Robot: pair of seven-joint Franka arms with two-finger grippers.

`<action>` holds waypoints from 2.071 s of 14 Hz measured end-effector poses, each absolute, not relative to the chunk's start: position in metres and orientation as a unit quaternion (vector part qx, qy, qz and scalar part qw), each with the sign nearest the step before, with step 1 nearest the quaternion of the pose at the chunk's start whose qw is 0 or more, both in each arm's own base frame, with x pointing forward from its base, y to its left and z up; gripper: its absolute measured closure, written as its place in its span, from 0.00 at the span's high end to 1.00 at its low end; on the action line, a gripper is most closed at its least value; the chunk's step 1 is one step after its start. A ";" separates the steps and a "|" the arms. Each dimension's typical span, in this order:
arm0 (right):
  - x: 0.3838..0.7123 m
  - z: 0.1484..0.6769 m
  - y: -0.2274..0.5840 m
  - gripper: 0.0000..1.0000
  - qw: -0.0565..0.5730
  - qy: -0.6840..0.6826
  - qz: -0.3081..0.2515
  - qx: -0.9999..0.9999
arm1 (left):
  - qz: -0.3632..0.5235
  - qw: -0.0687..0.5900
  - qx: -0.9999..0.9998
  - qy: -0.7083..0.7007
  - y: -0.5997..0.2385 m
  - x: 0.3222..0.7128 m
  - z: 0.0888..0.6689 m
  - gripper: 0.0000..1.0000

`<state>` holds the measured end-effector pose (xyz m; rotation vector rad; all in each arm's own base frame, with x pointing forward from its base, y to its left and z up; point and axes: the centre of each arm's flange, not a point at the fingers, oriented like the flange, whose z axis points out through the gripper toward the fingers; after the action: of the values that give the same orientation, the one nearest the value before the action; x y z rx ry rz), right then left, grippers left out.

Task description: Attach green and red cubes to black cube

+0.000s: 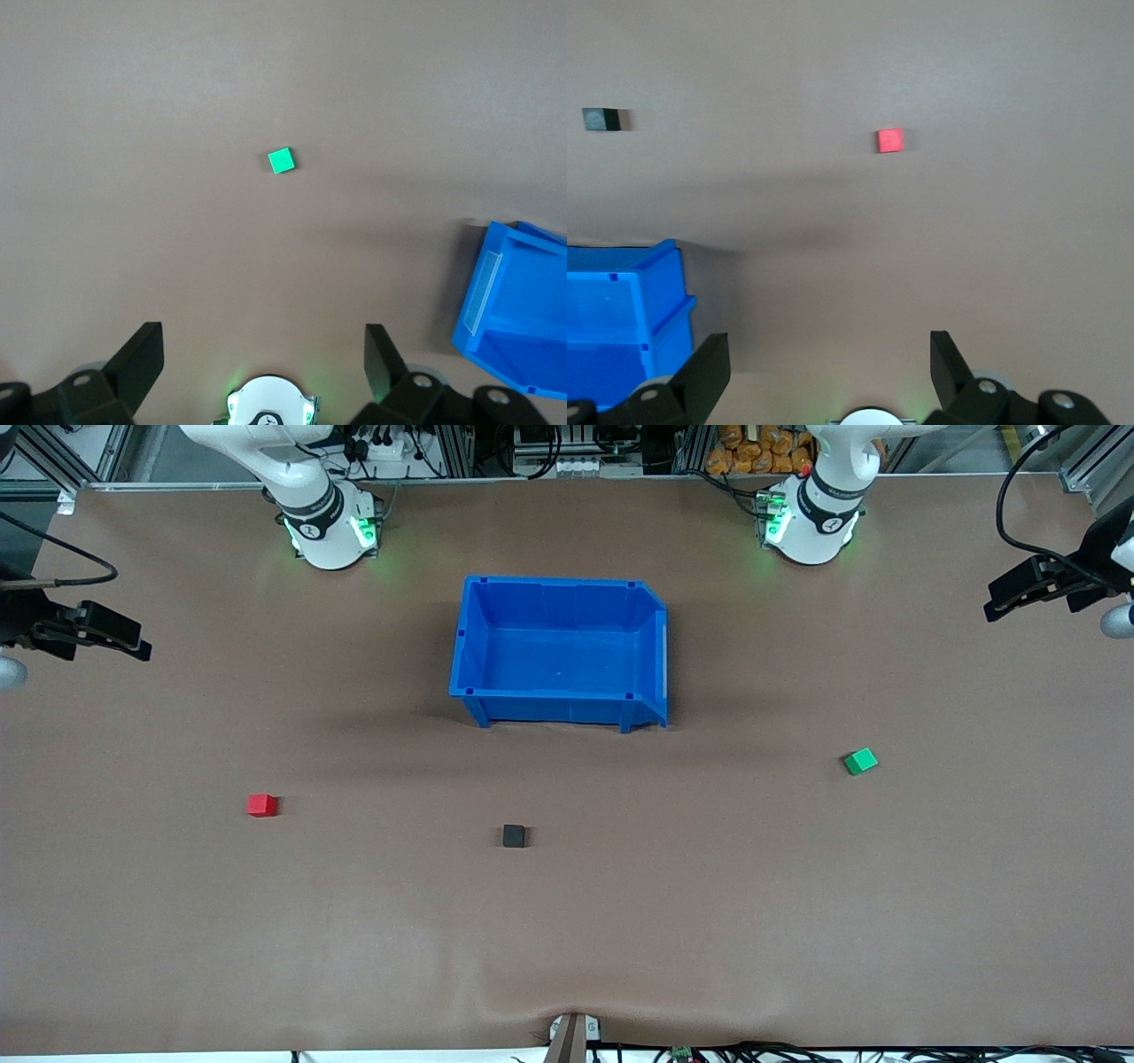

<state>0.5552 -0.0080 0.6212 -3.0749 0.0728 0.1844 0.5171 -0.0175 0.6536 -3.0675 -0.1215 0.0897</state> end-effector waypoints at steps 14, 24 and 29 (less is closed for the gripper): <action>0.619 0.504 -0.012 1.00 0.017 0.067 0.104 -0.992 | 0.067 0.034 -0.997 -0.035 -0.006 0.557 0.529 1.00; 0.633 0.374 -0.054 1.00 0.001 0.073 0.096 -0.993 | 0.046 0.028 -0.997 -0.052 0.022 0.570 0.393 1.00; 0.601 0.300 -0.108 1.00 0.023 0.037 0.088 -0.995 | 0.036 0.022 -0.993 -0.113 0.024 0.585 0.320 1.00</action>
<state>0.6006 -0.1080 0.3001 -3.0820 0.1155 0.2725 0.5851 0.0239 0.3201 -3.0764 -0.3511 0.1120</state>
